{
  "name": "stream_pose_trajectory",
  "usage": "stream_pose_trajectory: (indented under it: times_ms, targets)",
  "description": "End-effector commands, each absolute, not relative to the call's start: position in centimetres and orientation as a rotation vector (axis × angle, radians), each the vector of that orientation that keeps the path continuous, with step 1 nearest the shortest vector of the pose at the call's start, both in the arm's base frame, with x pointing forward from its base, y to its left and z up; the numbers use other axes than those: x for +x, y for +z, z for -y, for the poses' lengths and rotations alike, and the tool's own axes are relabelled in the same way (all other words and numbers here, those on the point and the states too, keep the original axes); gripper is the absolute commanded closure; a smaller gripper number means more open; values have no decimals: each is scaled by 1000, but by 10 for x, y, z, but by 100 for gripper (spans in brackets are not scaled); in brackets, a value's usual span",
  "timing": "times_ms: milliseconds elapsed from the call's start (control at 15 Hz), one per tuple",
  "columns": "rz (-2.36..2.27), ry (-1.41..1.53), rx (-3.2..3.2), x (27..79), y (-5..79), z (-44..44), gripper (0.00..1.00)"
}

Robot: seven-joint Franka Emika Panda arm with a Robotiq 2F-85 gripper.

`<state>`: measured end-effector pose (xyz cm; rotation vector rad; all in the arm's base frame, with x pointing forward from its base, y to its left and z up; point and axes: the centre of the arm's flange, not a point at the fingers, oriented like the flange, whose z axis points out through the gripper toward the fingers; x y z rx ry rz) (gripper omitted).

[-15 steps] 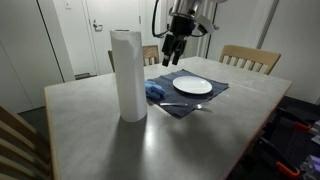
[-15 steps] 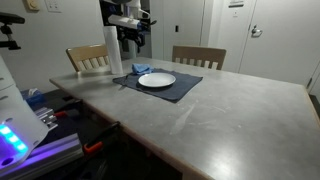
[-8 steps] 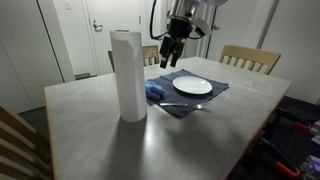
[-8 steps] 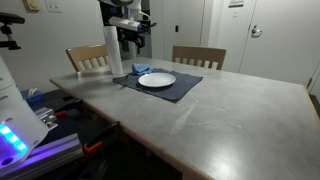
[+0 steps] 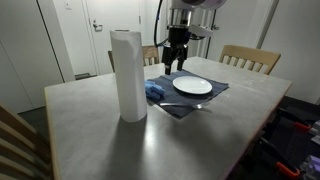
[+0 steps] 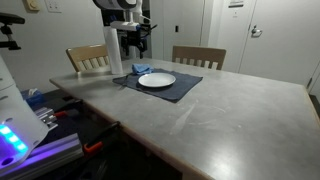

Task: Wipe the plate with the blue rug

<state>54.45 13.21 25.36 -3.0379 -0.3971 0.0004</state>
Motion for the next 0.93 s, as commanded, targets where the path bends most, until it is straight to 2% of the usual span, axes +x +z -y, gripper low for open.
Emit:
stream_pose_trajectory:
  times_ms: [0,467,867]
  targets:
    - [289,141,-3063,591,230,-135,0]
    - [-64,203,-3075,644,210,-150,0]
    - [-225,254,-3069,659,187,-173,0]
